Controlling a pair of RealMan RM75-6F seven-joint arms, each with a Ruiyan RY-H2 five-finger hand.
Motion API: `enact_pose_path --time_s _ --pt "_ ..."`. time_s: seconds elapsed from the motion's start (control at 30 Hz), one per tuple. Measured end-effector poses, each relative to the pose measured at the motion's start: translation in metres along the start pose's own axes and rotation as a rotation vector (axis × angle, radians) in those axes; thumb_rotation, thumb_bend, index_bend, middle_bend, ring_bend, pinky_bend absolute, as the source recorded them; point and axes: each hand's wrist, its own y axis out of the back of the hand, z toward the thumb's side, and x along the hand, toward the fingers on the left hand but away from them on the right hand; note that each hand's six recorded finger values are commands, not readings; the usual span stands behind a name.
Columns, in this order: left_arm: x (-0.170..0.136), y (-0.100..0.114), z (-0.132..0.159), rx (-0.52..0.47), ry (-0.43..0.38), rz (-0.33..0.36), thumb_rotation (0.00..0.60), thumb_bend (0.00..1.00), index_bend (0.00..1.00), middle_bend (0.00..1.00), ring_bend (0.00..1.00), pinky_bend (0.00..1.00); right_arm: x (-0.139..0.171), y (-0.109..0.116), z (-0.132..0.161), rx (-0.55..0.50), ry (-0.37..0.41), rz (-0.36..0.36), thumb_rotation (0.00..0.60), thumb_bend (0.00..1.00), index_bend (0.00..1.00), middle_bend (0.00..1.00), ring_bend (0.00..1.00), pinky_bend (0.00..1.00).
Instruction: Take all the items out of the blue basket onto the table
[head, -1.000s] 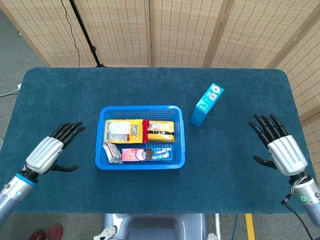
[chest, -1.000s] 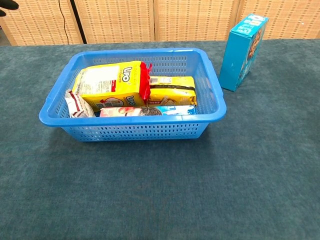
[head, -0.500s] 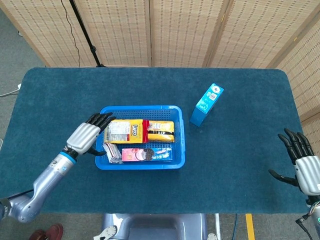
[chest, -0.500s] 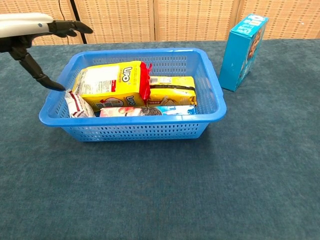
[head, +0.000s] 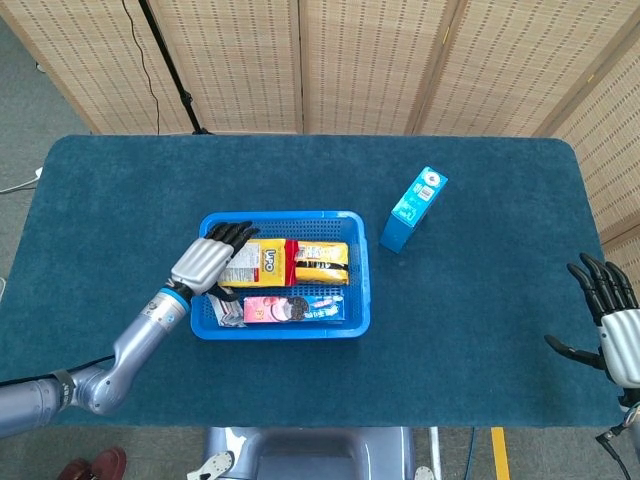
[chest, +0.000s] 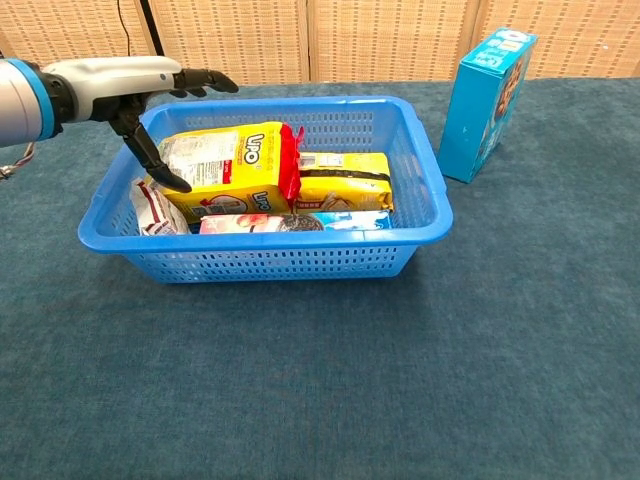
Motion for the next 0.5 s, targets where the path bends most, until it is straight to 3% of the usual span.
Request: enact_pose_path --time_s 0.4,0.47,0.5 --pt "0.031 -0.022 0.012 0.024 0.019 -0.057 0.6 0.0 0.0 0.0 0.0 0.01 -0.001 0.001 0.002 -0.007 0.007 -0.007 0.6 0.0 0.0 0.0 0.0 0.0" --pt "0.037 -0.026 0.012 0.03 0.03 -0.044 0.6 0.01 0.0 0.01 0.02 0.14 -0.002 0.0 0.001 -0.009 0.006 -0.005 0.6 0.0 0.0 0.0 0.0 0.0" --pt "0.039 -0.026 0.012 0.035 0.036 -0.034 0.6 0.02 0.02 0.06 0.08 0.24 -0.002 0.0 0.001 -0.011 0.005 -0.004 0.6 0.0 0.0 0.0 0.0 0.0"
